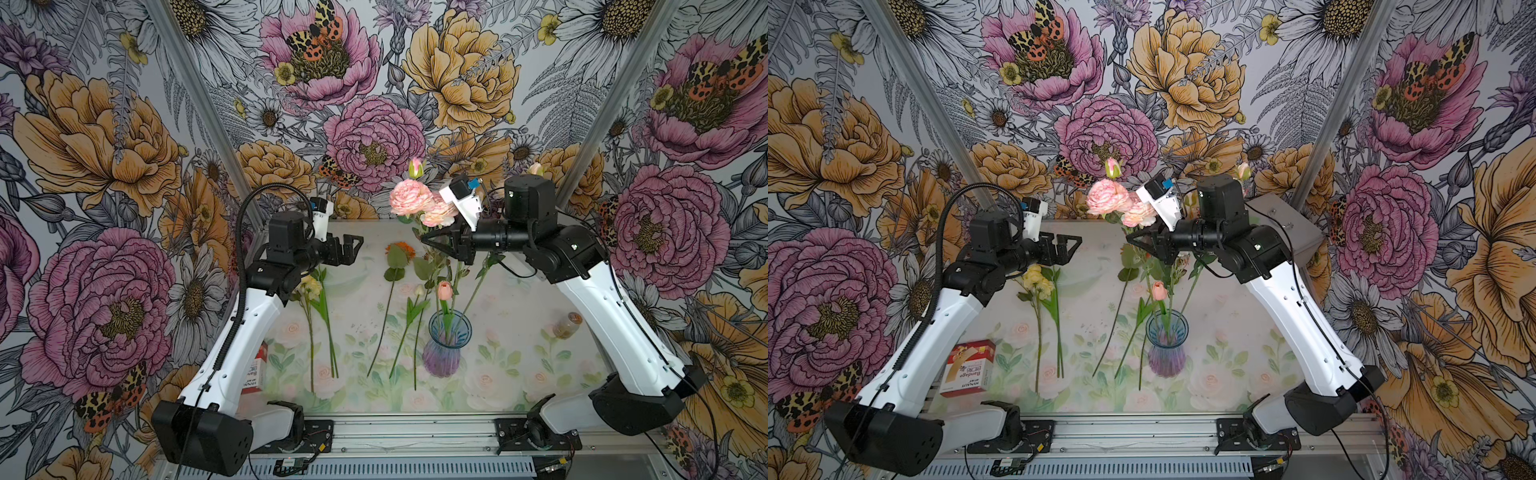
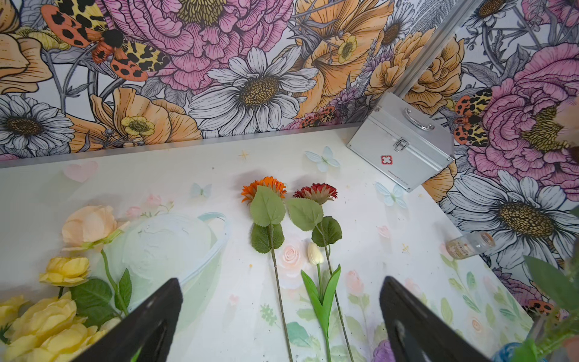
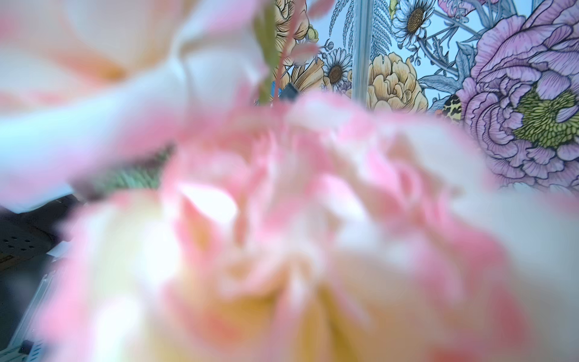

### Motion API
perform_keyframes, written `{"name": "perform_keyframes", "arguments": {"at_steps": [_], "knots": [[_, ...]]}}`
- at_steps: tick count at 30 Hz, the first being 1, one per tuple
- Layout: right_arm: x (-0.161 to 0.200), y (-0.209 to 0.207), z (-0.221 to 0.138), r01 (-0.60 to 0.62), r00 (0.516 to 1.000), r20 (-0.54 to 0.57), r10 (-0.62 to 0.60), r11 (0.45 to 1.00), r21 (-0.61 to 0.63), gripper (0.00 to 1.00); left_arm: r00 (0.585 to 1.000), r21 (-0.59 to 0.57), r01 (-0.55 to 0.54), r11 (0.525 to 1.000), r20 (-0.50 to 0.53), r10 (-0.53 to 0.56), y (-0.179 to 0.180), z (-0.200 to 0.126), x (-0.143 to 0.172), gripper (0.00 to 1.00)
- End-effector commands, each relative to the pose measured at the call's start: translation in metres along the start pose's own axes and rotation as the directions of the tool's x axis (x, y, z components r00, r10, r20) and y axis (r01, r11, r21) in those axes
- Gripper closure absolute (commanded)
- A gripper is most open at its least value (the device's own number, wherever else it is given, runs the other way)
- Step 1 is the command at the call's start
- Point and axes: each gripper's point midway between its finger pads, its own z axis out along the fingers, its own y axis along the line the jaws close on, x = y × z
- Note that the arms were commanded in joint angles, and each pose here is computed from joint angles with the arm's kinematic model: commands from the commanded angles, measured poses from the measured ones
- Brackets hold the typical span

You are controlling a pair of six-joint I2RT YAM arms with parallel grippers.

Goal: Place the pink flowers into the vase
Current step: Place the flower in the vase.

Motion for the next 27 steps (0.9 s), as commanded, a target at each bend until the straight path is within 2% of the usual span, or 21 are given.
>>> {"name": "perform_keyframes", "arguments": {"at_steps": [1, 5, 10, 19, 24, 26, 27], "knots": [[-0.006, -0.003, 0.003, 0.018, 1.000, 0.018, -0.018, 1.000, 0.025, 0.68, 1.000, -0.011, -0.002, 1.000, 0.031, 0.002, 0.003, -0.011, -0.003, 0.01], [-0.004, -0.006, 0.003, 0.012, 1.000, 0.014, -0.012, 0.999, 0.039, 0.58, 1.000, -0.014, 0.005, 1.000, 0.030, -0.005, 0.007, -0.012, -0.002, 0.01], [-0.009, -0.005, -0.005, 0.022, 0.999, 0.030, -0.025, 0.997, 0.069, 0.40, 0.999, -0.015, 0.010, 1.000, 0.032, -0.010, 0.010, -0.012, -0.004, 0.01], [-0.051, 0.019, -0.055, 0.102, 0.980, 0.155, -0.126, 0.983, 0.153, 0.20, 0.999, -0.009, 0.017, 1.000, 0.030, -0.017, 0.015, -0.009, -0.008, 0.01], [-0.074, 0.029, -0.104, 0.142, 0.948, 0.233, -0.217, 0.943, 0.301, 0.11, 0.999, -0.012, 0.036, 0.999, 0.017, -0.036, 0.022, -0.008, -0.002, 0.01], [-0.079, 0.027, -0.127, 0.138, 0.934, 0.254, -0.253, 0.908, 0.396, 0.02, 0.999, -0.021, 0.049, 0.999, 0.013, -0.048, 0.027, -0.009, 0.003, 0.01], [-0.080, 0.025, -0.137, 0.131, 0.929, 0.259, -0.264, 0.889, 0.439, 0.02, 0.998, -0.025, 0.055, 0.998, 0.009, -0.054, 0.030, -0.009, 0.006, 0.01]]}}
